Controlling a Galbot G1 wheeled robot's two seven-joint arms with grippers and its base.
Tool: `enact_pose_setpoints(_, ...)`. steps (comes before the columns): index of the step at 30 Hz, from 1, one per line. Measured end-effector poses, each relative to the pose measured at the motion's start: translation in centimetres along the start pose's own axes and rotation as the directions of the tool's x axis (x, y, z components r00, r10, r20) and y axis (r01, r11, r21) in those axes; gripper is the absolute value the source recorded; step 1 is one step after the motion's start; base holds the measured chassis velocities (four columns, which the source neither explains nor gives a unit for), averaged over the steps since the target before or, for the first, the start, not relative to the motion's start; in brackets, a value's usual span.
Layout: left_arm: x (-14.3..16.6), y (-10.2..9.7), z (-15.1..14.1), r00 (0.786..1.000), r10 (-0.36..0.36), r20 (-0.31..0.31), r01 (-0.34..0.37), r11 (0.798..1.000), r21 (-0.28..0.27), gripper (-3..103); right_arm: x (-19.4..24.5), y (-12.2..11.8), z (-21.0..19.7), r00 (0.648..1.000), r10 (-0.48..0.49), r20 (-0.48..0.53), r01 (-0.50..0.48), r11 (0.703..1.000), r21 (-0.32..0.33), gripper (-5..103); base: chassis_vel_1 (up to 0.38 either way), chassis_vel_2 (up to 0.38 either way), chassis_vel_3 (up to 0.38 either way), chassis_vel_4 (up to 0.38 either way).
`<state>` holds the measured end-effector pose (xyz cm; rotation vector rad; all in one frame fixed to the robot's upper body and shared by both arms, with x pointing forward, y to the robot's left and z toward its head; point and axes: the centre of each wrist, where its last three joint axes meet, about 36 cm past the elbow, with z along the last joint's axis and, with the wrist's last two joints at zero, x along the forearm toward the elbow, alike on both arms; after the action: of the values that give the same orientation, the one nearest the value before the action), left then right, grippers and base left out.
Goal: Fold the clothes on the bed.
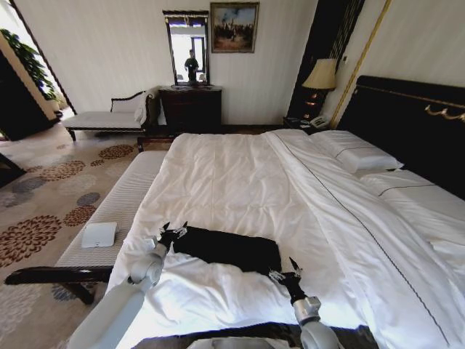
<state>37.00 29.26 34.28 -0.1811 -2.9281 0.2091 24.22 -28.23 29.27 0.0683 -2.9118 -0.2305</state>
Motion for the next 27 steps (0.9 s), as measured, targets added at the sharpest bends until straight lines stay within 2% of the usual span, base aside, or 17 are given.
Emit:
enact_pose_setpoints(2, 3.7, -0.3, 0.9, 0.999, 0.01, 0.038, -0.009, 0.999, -0.04, 100, -0.3, -0.7, -2.1, 0.999, -0.001, -0.045, -0.004, 0.994, -0.107, 100, 0.0, 0.0, 0.0, 0.0)
enact_pose_setpoints(5, 7.2, -1.0, 1.2, 0.995, 0.012, 0.096, -0.007, 0.999, -0.051, 100, -1.4, -1.7, -4.4, 0.995, -0.024, -0.1, -0.003, 0.966, -0.259, 100, 0.0, 0.0, 0.0, 0.0)
enact_pose_setpoints(6, 7.2, -1.0, 1.2, 0.995, 0.012, 0.096, -0.007, 0.999, -0.051, 100, -1.4, -1.7, -4.4, 0.995, -0.024, -0.1, -0.003, 0.966, -0.259, 100, 0.0, 0.0, 0.0, 0.0)
enact_pose_setpoints(10, 11.7, -1.8, 1.3, 0.992, -0.014, 0.125, 0.021, 0.998, -0.056, 100, -3.0, -3.0, -6.7, 0.983, -0.069, -0.169, -0.008, 0.909, -0.417, 100, 0.0, 0.0, 0.0, 0.0)
enact_pose_setpoints(11, 11.7, -1.8, 1.3, 0.992, -0.014, 0.125, 0.021, 0.998, -0.056, 100, -3.0, -3.0, -6.7, 0.983, -0.069, -0.169, -0.008, 0.909, -0.417, 100, 0.0, 0.0, 0.0, 0.0)
enact_pose_setpoints(15, 16.2, -2.7, 0.4, 0.993, -0.026, 0.119, 0.031, 0.998, -0.045, 100, -4.1, -5.5, -8.3, 0.964, -0.154, -0.218, 0.008, 0.833, -0.554, 100, 0.0, 0.0, 0.0, 0.0)
enact_pose_setpoints(16, 16.2, -2.7, 0.4, 0.993, -0.026, 0.119, 0.031, 0.998, -0.045, 100, -4.1, -5.5, -8.3, 0.964, -0.154, -0.218, 0.008, 0.833, -0.554, 100, 0.0, 0.0, 0.0, 0.0)
enact_pose_setpoints(19, 18.5, -4.0, -1.2, 0.991, -0.006, 0.133, 0.012, 0.999, -0.047, 100, -4.5, -7.5, -8.5, 0.941, -0.24, -0.238, 0.042, 0.782, -0.622, 100, 0.0, 0.0, 0.0, 0.0)
enact_pose_setpoints(20, 18.5, -4.0, -1.2, 0.991, -0.006, 0.133, 0.012, 0.999, -0.047, 100, -4.5, -7.5, -8.5, 0.941, -0.24, -0.238, 0.042, 0.782, -0.622, 100, 0.0, 0.0, 0.0, 0.0)
enact_pose_setpoints(22, 19.8, -5.3, -2.5, 0.988, 0.01, 0.156, -0.002, 0.999, -0.05, 100, -4.8, -8.3, -8.2, 0.929, -0.268, -0.254, 0.041, 0.759, -0.65, 100, 0.0, 0.0, 0.0, 0.0)
enact_pose_setpoints(24, 20.5, -6.1, -3.4, 0.985, 0.023, 0.171, -0.012, 0.998, -0.061, 100, -4.8, -8.4, -7.6, 0.919, -0.285, -0.273, 0.043, 0.759, -0.649, 100, 0.0, 0.0, 0.0, 0.0)
enact_pose_setpoints(27, 20.9, -6.7, -4.3, 0.981, 0.038, 0.188, -0.025, 0.997, -0.07, 100, -4.8, -8.4, -6.6, 0.9, -0.304, -0.311, 0.05, 0.783, -0.621, 100, 0.0, 0.0, 0.0, 0.0)
